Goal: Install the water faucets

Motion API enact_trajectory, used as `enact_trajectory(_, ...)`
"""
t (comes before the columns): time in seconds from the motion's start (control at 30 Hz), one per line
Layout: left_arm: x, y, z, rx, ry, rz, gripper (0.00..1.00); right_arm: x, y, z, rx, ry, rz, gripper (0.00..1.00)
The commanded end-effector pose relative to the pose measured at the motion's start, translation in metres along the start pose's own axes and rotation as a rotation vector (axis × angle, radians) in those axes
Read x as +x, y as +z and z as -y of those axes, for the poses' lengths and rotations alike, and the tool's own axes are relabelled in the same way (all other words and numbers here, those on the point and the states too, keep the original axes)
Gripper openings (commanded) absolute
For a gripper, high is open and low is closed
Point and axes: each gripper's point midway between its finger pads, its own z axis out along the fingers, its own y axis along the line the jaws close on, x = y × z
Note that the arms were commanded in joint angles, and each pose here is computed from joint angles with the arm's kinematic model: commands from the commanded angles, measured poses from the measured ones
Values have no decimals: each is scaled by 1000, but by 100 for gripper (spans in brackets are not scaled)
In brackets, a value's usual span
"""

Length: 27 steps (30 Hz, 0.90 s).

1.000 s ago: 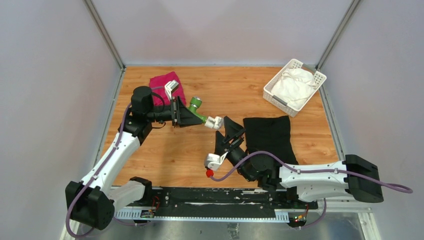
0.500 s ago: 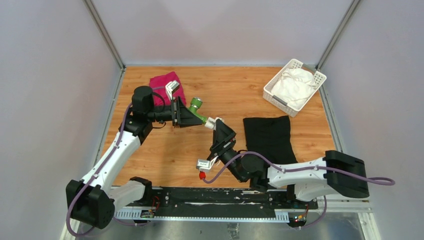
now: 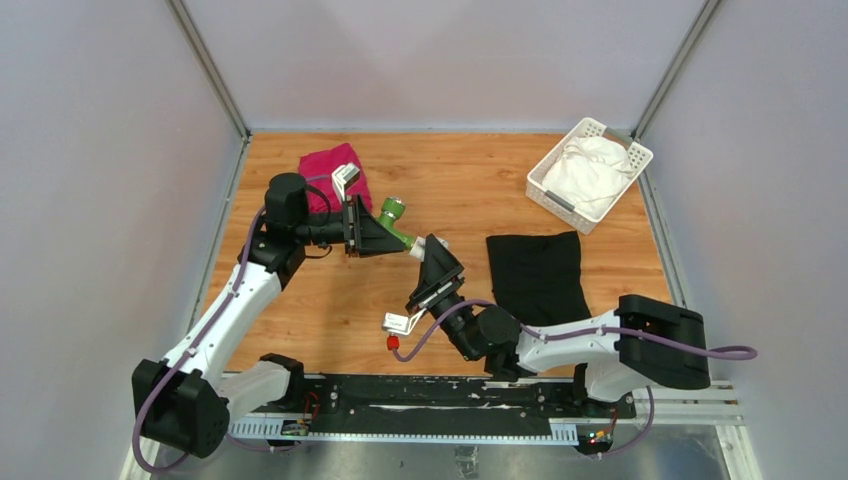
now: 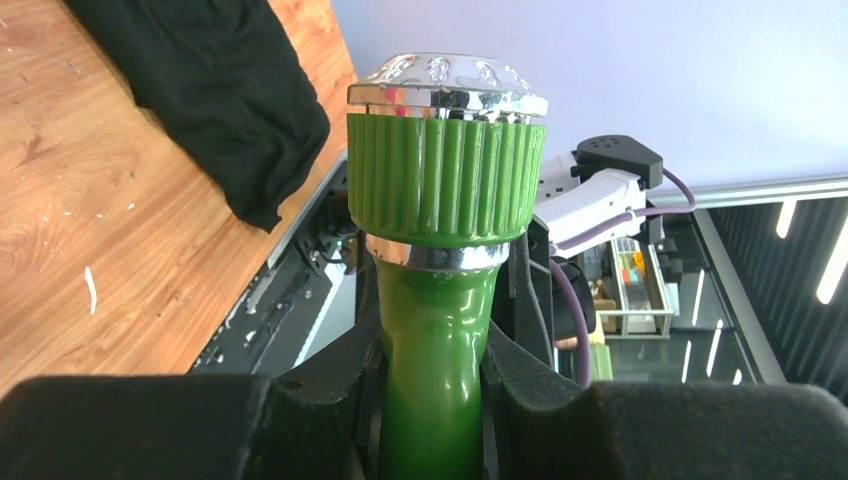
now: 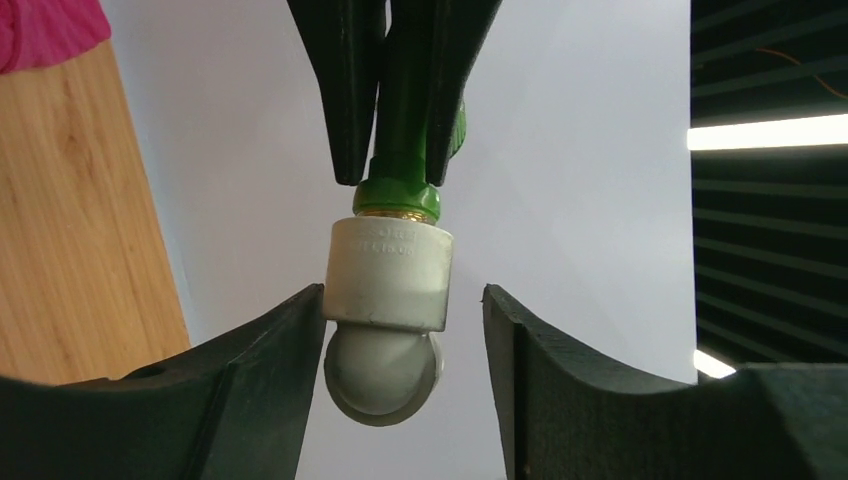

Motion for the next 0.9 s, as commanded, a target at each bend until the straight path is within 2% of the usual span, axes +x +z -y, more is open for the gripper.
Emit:
enact_trajectory(0.0, 8, -4, 9, 32, 25, -30, 0, 11, 5, 24, 99, 16, -48, 61)
enact_trajectory(0.23, 9, -4, 10, 34, 28, -31, 0, 15, 2, 21, 111, 34, -65, 42)
enact_trajectory(0.37, 10, -4, 9, 36, 32, -39, 0, 16, 2, 25, 100, 101, -55, 32)
enact_trajectory(0.43, 11, -5, 9, 42, 49, -45, 0, 17, 1, 26, 67, 175, -48, 29)
enact_trajectory(0.63, 16, -7, 14, 71, 122, -69, 0, 7, -13, 36, -164, 624, 74, 21)
enact_trajectory(0.73, 16, -8, 19, 90, 158, -59, 0, 2, -24, 34, -283, 808, 104, 20)
enact_trajectory(0.87, 16, -11, 30, 118, 234, -44, 0, -7, -33, 38, -358, 957, 139, 22)
